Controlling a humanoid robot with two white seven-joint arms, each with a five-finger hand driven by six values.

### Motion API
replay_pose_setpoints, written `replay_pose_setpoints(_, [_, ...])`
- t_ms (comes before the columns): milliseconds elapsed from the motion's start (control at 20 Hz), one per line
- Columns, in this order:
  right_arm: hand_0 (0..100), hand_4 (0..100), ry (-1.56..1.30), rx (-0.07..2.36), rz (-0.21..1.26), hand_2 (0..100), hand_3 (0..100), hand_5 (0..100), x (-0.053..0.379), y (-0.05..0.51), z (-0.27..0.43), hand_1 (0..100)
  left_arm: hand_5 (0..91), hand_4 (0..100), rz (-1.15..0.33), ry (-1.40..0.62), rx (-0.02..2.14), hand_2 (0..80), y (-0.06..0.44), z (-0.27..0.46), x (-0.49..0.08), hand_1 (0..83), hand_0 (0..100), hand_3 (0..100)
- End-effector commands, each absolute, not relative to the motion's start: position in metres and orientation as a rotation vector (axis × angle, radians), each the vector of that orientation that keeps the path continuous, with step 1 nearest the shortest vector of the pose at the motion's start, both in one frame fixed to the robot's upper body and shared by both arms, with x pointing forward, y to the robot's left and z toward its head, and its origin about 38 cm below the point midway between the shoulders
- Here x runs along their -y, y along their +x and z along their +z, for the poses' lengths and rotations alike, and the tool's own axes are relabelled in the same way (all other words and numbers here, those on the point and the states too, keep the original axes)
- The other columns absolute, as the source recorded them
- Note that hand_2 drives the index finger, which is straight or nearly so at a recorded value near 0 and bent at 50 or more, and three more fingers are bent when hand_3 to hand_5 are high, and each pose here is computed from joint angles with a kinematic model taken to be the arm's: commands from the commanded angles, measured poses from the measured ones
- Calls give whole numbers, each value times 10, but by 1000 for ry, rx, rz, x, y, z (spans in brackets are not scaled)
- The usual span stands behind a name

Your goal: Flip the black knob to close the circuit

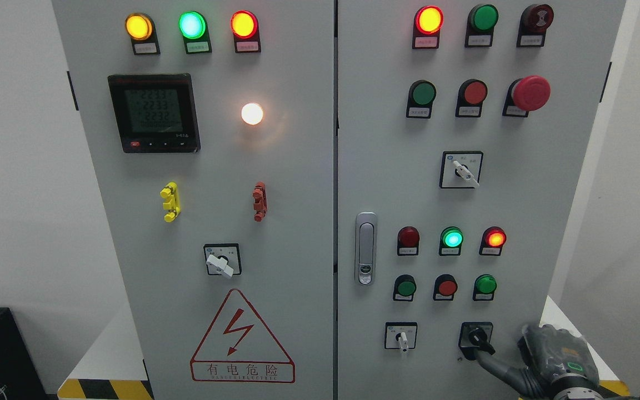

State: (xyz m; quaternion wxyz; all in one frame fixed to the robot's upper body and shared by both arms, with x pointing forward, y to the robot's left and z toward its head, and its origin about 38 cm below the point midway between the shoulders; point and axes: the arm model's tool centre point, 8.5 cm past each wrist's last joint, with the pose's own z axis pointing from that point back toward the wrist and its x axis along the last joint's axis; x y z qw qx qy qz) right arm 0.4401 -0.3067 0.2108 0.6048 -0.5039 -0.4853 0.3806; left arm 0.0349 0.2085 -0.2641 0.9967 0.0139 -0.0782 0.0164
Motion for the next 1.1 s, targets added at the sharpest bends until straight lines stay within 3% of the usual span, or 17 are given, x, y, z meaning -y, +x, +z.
replay_pose_setpoints(0, [0, 900, -1159, 1131, 895, 897, 1000, 907, 301, 436, 206, 62, 0, 0, 34, 29, 135, 0, 21, -265, -209, 556, 120, 0])
replay_pose_setpoints(1050, [0, 898, -1126, 1164, 944, 894, 1000, 906, 277, 430, 199, 71, 0, 0, 34, 29, 135, 0, 21, -265, -209, 556, 120, 0])
